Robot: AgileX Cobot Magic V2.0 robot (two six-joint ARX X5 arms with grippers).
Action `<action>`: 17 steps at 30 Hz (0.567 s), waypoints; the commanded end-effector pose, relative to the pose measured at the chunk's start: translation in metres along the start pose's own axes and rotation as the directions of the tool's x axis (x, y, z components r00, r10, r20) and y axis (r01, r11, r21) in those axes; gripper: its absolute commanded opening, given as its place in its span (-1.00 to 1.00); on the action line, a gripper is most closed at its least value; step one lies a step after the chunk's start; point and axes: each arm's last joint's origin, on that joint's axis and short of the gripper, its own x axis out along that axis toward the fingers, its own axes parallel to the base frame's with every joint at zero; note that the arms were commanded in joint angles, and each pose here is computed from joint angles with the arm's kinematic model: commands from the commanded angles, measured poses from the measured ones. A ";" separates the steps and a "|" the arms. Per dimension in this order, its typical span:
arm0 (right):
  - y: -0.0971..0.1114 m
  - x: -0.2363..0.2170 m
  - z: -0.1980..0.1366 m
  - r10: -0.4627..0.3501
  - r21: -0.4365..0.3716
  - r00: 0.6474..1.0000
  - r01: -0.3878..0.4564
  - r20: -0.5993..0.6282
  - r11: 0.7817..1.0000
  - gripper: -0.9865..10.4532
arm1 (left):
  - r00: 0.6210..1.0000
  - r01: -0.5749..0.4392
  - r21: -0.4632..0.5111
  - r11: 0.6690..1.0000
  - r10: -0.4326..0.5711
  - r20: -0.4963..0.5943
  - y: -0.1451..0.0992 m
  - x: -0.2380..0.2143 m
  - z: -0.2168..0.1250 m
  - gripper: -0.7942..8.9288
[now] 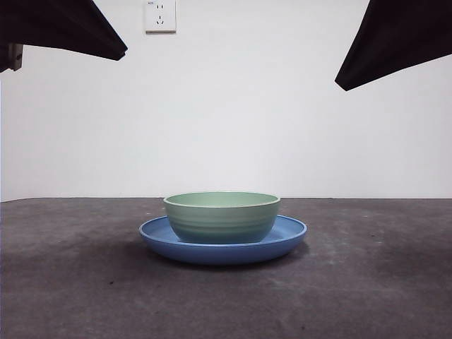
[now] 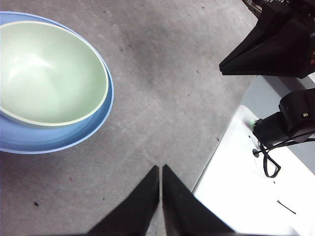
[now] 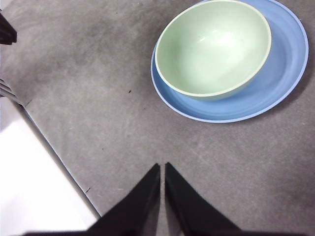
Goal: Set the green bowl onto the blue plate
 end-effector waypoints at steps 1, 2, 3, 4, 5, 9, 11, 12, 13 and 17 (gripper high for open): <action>0.002 0.000 0.003 0.007 -0.014 1.000 -0.007 0.009 1.000 -0.81 | 1.000 0.007 0.017 1.000 -0.008 0.008 -0.002 0.000 0.003 -0.82; 0.002 0.000 0.003 0.007 -0.014 1.000 -0.007 0.009 1.000 -0.81 | 1.000 0.007 0.017 1.000 -0.008 0.008 -0.002 0.000 0.003 -0.82; 0.002 0.000 0.003 0.007 -0.014 1.000 -0.007 0.009 1.000 -0.81 | 1.000 0.007 0.017 1.000 -0.008 0.008 -0.002 0.000 0.003 -0.82; 0.002 0.000 0.003 0.007 -0.014 1.000 -0.007 0.009 1.000 -0.81 | 1.000 0.007 0.017 1.000 -0.008 0.008 -0.002 0.000 0.003 -0.82; 0.002 0.000 0.003 0.007 -0.014 1.000 -0.007 0.009 1.000 -0.81 | 1.000 0.007 0.017 1.000 -0.008 0.008 -0.002 0.000 0.003 -0.82; 0.002 0.000 0.003 0.007 -0.014 1.000 -0.007 0.009 1.000 -0.81 | 1.000 0.007 0.017 1.000 -0.008 0.008 -0.002 0.000 0.003 -0.82; 0.002 0.000 0.003 0.007 -0.014 1.000 -0.007 0.009 1.000 -0.81 | 1.000 0.008 0.022 1.000 -0.008 0.014 -0.002 0.000 0.004 -0.82; 0.002 0.000 0.003 0.007 -0.014 1.000 -0.007 0.009 1.000 -0.81 | 1.000 0.008 0.025 1.000 -0.008 0.017 -0.002 -0.001 0.004 -0.82; 0.002 0.000 0.003 0.007 -0.014 1.000 -0.007 0.009 1.000 -0.81 | 1.000 0.006 0.034 0.999 -0.007 0.027 -0.004 -0.003 0.004 -0.82; 0.002 0.000 0.003 0.007 -0.014 1.000 -0.007 0.009 1.000 -0.81 | 0.975 -0.182 0.158 0.970 0.158 0.158 -0.008 -0.024 0.008 -0.82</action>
